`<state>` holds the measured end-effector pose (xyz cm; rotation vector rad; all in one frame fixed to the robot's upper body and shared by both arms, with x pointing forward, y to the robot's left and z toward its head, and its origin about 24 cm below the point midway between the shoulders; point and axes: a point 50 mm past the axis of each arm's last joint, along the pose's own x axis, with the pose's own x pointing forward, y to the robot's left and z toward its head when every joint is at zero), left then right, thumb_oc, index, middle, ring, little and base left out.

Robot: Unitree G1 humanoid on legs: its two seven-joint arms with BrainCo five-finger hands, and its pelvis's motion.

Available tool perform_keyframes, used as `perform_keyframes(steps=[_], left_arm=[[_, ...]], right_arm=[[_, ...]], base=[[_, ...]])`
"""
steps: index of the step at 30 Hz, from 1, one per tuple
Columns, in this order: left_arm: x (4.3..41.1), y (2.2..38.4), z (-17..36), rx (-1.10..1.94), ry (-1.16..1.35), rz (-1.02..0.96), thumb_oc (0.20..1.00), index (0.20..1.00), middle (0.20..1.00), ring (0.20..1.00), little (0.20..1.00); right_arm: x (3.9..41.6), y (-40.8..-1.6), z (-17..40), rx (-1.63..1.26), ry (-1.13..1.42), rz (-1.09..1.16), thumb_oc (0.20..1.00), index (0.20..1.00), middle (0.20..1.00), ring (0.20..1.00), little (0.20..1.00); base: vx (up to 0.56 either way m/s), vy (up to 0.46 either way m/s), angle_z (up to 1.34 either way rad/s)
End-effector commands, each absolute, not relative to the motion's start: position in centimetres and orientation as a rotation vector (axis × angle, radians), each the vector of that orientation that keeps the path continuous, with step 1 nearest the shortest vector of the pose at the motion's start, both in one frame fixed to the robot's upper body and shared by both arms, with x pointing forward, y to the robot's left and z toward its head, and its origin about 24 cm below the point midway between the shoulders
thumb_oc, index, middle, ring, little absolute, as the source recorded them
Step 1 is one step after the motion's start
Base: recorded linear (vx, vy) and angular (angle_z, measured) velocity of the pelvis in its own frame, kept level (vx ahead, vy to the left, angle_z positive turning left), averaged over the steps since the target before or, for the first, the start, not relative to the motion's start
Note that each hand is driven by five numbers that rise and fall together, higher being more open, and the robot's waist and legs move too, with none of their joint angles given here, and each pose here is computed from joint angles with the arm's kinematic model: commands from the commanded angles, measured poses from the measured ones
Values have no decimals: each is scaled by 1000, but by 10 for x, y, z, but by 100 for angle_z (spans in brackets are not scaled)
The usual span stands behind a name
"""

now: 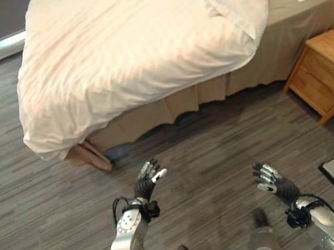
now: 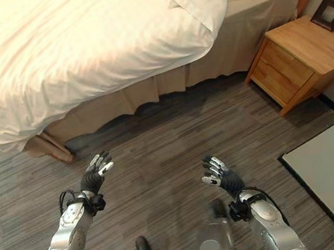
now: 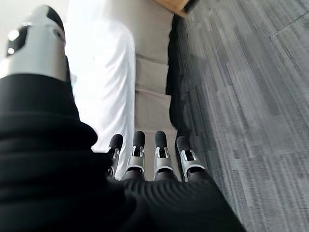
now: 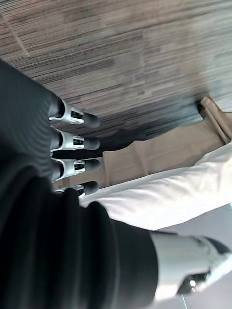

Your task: Making the bed.

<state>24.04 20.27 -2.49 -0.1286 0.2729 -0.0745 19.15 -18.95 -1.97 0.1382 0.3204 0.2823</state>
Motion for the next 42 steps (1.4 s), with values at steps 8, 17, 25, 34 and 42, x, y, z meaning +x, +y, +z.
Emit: perform_keyframes(steps=[8, 17, 25, 34, 42], left_arm=[[245, 212, -7, -273, 160, 17, 1000, 1000, 1000, 1000, 1000], [234, 202, -10, -341, 144, -18, 1000, 1000, 1000, 1000, 1000], [241, 195, -8, -291, 141, -48, 1000, 1000, 1000, 1000, 1000], [240, 194, -14, -239, 175, -48, 1000, 1000, 1000, 1000, 1000], [234, 211, -15, -209, 178, 16, 1000, 1000, 1000, 1000, 1000]], right_arm=[[215, -176, 9, 101, 170, 393, 1000, 1000, 1000, 1000, 1000], [215, -227, 8, 99, 190, 189, 1000, 1000, 1000, 1000, 1000], [208, -203, 1, 179, 203, 267, 1000, 1000, 1000, 1000, 1000], [198, -184, -14, 192, 285, 344, 1000, 1000, 1000, 1000, 1000], [200, -214, -9, 155, 245, 188, 1000, 1000, 1000, 1000, 1000]], base=[[158, -686, 24], [205, -481, -23], [132, -77, -17], [10, 26, 13], [2, 12, 3]])
